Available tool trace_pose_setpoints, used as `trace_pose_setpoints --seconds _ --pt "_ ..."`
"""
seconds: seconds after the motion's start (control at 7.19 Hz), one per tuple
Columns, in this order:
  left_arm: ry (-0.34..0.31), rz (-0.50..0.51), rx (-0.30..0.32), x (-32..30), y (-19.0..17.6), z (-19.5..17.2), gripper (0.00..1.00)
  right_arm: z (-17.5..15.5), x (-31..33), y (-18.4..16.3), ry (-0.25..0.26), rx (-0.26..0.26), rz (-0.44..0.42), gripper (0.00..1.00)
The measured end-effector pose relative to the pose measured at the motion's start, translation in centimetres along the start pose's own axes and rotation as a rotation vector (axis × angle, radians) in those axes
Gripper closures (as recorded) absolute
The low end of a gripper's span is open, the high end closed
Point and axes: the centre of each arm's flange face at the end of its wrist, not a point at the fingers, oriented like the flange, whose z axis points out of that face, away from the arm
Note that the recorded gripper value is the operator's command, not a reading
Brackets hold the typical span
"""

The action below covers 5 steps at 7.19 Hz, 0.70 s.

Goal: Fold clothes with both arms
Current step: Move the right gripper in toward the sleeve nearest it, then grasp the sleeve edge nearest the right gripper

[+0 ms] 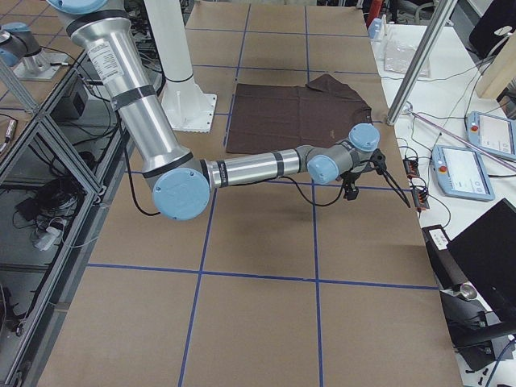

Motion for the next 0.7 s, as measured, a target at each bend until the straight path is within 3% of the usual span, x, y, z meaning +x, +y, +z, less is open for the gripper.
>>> trace_pose_setpoints --seconds 0.28,0.7 --pt "0.005 -0.026 0.02 0.3 -0.1 -0.1 0.0 4.8 -4.8 -0.4 0.055 0.06 0.063 0.0" --pt "0.007 -0.047 0.028 0.6 -0.3 -0.3 0.0 12.6 -11.2 -1.2 0.08 0.172 0.139 0.0"
